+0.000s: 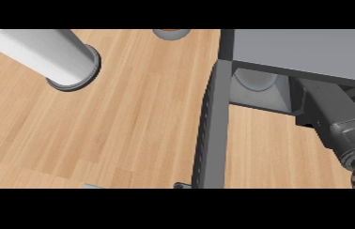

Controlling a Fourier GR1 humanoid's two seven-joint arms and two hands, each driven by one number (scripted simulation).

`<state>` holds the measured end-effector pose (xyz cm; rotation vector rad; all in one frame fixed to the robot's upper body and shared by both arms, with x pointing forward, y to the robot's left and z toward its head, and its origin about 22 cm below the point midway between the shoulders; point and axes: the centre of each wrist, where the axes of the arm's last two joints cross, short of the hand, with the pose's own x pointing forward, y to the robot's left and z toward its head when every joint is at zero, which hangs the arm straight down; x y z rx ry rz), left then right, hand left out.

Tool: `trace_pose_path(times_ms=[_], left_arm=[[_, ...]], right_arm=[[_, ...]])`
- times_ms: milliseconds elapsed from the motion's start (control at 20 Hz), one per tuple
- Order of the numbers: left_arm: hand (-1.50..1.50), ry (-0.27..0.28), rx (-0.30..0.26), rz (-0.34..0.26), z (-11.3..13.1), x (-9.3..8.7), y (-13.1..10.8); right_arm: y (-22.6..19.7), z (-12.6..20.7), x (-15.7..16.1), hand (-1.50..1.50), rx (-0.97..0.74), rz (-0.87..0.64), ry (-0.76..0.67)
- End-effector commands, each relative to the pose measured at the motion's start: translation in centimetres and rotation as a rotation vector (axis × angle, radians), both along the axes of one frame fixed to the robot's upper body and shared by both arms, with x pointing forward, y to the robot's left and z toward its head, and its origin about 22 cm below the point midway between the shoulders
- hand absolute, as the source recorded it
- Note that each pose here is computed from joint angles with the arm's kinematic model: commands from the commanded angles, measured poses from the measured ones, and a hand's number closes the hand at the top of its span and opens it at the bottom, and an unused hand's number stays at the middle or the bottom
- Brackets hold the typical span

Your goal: Pick up the milk, place it into the microwave and close the microwave

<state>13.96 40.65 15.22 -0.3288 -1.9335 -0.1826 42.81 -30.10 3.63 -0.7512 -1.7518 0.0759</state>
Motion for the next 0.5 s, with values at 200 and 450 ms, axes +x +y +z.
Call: trace_pose_path(times_ms=[200, 450], left_arm=[[-1.50, 0.009, 0.021, -0.002, -0.3, 0.6, 0.2], [-1.50, 0.000, 0.029, -0.027, -0.1, 1.5, -0.4]], right_arm=[[1.4, 2.7, 1.6, -1.50, 0.058, 0.208, -0.074], [4.3, 2.8, 2.2, -1.50, -0.045, 0.221, 0.043]])
